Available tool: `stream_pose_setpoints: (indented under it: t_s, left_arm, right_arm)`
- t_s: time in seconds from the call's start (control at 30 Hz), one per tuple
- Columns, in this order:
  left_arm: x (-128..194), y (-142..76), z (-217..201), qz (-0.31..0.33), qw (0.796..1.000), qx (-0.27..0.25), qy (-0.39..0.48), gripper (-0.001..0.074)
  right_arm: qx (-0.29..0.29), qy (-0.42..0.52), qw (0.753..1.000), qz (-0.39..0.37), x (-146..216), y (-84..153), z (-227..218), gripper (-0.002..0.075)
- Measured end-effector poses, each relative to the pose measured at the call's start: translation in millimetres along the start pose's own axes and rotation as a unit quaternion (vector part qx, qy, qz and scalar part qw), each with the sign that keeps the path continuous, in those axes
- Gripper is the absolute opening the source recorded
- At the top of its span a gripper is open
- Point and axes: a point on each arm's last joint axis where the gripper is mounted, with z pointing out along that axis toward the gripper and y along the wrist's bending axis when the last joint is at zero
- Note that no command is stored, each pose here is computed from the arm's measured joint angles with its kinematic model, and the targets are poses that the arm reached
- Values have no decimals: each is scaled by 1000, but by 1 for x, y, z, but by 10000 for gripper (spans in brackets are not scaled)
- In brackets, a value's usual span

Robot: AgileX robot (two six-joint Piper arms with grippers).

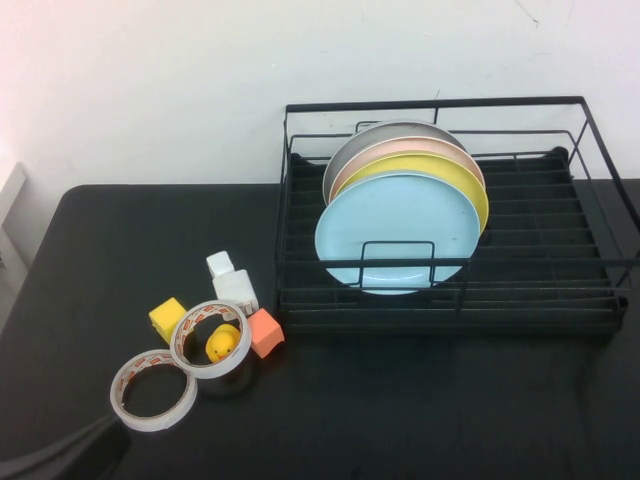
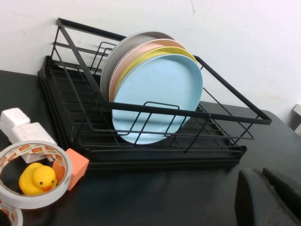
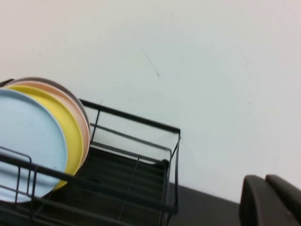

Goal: Place plate on rack

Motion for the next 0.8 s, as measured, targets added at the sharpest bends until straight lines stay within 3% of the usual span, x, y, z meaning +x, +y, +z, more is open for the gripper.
stream_pose_setpoints:
  t_s: [0.13,0.33,0.47,0.57,0.8]
  left_arm:
    - [0,0,0,0,1000,0,0,-2]
    - [0,0,0,0,1000,1,0,-2]
    - [0,-1,0,0,1000,5,1,-2]
    - [0,-1,0,0,1000,7,2,-2]
    - [1,-2,0,0,1000,9,3,-2]
  right_arm:
    - [18,1,1000,9,25,3,-9,-2]
    - [48,11,995,89,42,8,-17,-2]
    - [59,94,985,129,59,12,-23,-2]
    - [60,164,974,144,71,14,-27,-2]
    - [35,166,974,154,71,17,-27,-2]
